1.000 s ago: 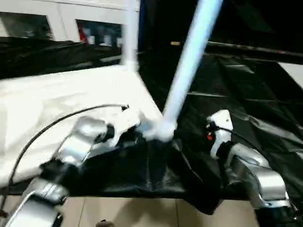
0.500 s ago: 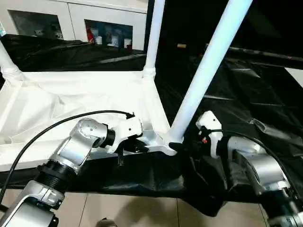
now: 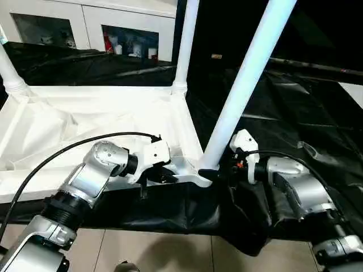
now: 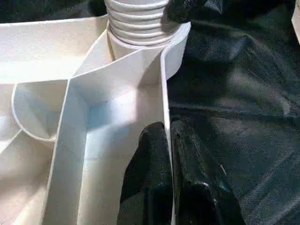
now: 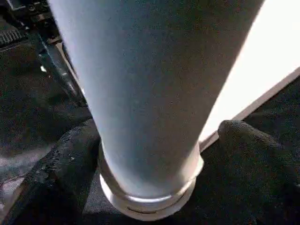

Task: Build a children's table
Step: Rotate leg to tighten

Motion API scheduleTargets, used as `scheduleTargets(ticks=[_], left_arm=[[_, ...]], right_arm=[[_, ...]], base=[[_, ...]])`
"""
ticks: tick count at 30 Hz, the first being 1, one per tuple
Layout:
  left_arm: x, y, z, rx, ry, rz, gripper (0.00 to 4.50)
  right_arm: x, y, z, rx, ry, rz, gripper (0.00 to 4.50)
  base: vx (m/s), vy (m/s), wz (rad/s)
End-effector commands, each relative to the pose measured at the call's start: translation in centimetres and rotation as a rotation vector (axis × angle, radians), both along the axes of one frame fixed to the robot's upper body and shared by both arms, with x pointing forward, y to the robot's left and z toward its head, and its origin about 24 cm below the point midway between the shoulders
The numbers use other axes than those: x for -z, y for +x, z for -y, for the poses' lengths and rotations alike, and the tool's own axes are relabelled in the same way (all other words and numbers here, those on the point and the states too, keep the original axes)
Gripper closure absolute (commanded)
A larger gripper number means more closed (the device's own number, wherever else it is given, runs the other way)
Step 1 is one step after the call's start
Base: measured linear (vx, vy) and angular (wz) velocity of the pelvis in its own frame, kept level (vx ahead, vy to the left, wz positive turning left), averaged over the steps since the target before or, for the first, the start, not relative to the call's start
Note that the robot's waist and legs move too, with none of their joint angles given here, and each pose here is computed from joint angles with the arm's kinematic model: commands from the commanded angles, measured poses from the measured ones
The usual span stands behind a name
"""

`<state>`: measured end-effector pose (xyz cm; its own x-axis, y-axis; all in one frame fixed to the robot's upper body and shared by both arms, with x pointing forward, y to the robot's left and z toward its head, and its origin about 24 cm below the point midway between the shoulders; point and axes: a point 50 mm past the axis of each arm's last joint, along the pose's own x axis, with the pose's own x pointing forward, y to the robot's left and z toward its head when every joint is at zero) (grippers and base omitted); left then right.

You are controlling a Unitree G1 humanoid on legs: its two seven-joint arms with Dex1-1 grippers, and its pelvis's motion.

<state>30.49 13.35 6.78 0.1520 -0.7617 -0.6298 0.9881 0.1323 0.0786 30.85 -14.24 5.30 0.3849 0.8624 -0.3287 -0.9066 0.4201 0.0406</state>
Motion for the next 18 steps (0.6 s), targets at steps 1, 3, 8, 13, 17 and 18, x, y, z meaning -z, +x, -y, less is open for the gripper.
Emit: scheduleTargets(ticks=[1,3,8,13,17,18], left_arm=[[0.2,-0.5,1.1,0.084,-0.006,-0.022,4.50],[0.2,-0.5,1.0,0.077,-0.006,-0.021,4.50],[0.2,-0.6,0.7,0.066,-0.003,-0.023,4.50],[0.2,-0.6,0.6,0.063,-0.003,-0.026,4.50],[0.2,-0.5,0.5,0.058,-0.004,-0.028,4.50],[0.2,-0.5,0.5,0.055,-0.005,-0.027,4.50]], right_arm=[[-0.2,0.4,0.6,0.011,-0.016,0.011,0.65],[-0.1,0.5,0.5,0.002,-0.011,0.008,0.76],[0.3,0.7,0.2,-0.023,-0.011,-0.001,1.19],[0.5,0.7,0.1,-0.030,-0.010,-0.003,1.65],[0.7,0.7,-0.1,-0.036,-0.007,-0.002,1.72],[0.8,0.7,-0.2,-0.035,-0.001,-0.006,1.74]], base=[[0.000,0.000,0.00],[0.000,0.000,0.00],[0.000,0.000,0.00],[0.000,0.000,0.00],[0.000,0.000,0.00],[0.000,0.000,0.00]])
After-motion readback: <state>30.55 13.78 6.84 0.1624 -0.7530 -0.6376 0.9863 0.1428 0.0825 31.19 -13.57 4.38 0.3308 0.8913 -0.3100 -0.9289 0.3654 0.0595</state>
